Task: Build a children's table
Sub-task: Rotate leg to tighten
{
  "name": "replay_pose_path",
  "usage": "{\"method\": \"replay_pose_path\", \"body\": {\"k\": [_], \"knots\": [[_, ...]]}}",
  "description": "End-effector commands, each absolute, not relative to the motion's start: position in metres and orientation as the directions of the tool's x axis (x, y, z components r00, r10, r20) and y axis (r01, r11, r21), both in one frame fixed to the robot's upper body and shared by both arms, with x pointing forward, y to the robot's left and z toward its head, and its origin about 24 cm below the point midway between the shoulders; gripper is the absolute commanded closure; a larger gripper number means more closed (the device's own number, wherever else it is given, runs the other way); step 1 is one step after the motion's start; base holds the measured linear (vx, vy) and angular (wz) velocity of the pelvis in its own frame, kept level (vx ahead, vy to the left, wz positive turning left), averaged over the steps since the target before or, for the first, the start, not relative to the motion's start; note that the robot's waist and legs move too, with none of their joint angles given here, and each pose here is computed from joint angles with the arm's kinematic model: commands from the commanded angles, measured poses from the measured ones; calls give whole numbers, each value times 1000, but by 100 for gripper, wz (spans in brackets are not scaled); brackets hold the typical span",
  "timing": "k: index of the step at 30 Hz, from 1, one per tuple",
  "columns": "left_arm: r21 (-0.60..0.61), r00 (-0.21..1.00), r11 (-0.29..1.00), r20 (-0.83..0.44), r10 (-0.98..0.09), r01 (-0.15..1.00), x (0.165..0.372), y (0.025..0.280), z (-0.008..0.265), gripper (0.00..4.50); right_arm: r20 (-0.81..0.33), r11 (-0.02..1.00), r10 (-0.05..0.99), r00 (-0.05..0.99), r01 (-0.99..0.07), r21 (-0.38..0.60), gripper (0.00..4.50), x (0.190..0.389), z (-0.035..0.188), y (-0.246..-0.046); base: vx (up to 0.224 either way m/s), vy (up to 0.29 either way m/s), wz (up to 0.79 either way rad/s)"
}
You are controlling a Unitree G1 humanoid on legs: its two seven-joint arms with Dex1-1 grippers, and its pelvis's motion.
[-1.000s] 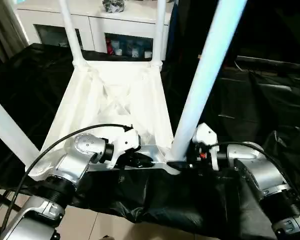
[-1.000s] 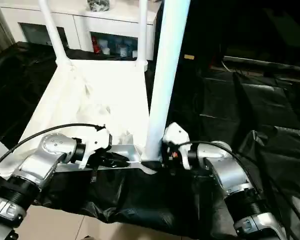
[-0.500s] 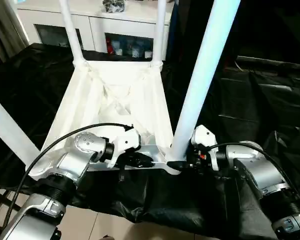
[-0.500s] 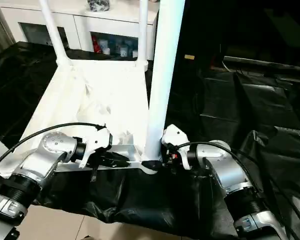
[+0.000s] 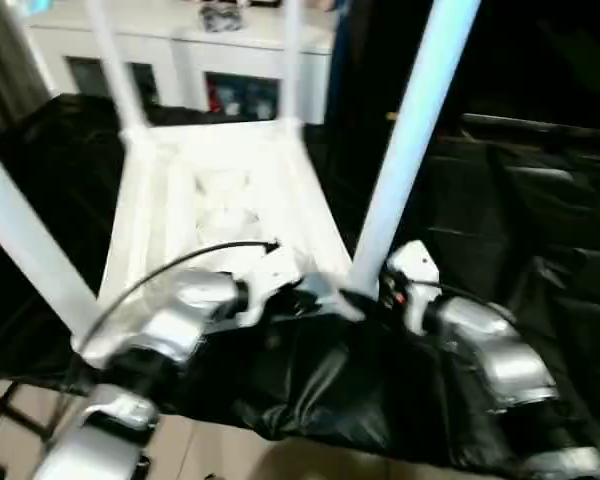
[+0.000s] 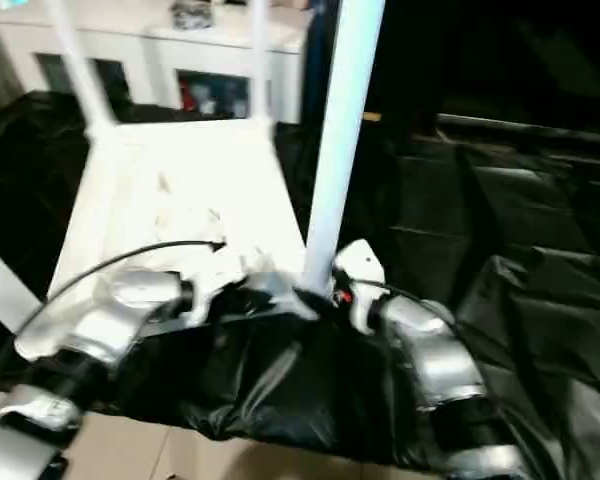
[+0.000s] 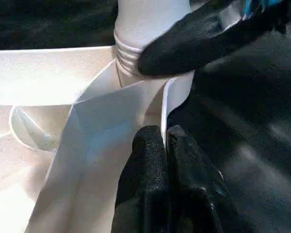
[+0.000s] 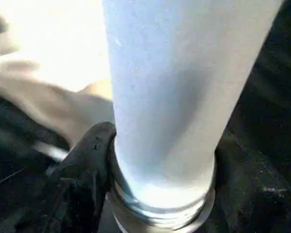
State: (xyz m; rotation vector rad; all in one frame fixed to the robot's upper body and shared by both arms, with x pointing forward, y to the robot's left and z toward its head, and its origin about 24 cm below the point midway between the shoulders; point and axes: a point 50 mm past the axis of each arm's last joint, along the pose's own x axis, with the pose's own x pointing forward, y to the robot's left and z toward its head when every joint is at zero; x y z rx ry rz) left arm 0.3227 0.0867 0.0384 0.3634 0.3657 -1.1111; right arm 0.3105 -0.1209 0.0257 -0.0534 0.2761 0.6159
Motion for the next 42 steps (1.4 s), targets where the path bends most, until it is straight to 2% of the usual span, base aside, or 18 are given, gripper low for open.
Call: {"method": "replay_pose_path", "body": {"k": [1,3,6,7,9,11,14,15,20,26,29,34,36,42], "knots": [[88,414,417,-415,-810,905,322,56,40,450,-295,770,627,721,-632,93,182,305,17,-81,0,0,0],[86,398,399,-408,-822,913,320,45,41,450,-270,773,628,730,-627,99,182,309,22,-67,0,0,0],[91,377,373,-406,-833,923,319,40,43,450,-240,766,638,732,-635,98,182,312,29,-60,0,0,0],[93,372,368,-407,-834,925,319,41,43,450,-232,761,644,729,-641,97,148,313,30,-60,0,0,0],[98,363,356,-411,-836,930,319,47,43,450,-212,750,660,721,-648,132,113,313,33,-65,0,0,0],[101,355,346,-418,-836,933,320,53,43,450,-215,744,665,715,-657,121,107,313,34,-73,0,0,0],[97,330,320,-426,-842,942,318,63,43,450,-225,722,687,691,-684,104,73,312,36,-86,0,0,0],[101,305,290,-424,-853,952,316,71,43,450,-240,696,708,664,-713,81,73,310,38,-96,0,0,0],[76,229,218,-438,-869,973,309,87,44,450,-278,569,799,534,-820,59,73,299,41,-118,0,0,0],[52,126,115,-454,-882,992,303,105,48,450,-341,419,858,383,-907,35,73,290,45,-138,0,0,0],[39,73,63,-472,-878,997,301,114,49,450,-378,347,872,310,-938,31,73,287,46,-142,0,0,0],[14,23,18,-485,-874,1000,299,120,51,450,-398,313,871,286,-950,3,73,289,47,-141,0,0,0],[12,17,13,-482,-876,1000,299,121,53,450,-405,298,873,272,-955,2,99,289,47,-141,0,0,0],[-15,-30,-26,-488,-872,1000,298,121,54,450,-409,277,877,252,-961,4,135,290,47,-139,0,0,0]]}}
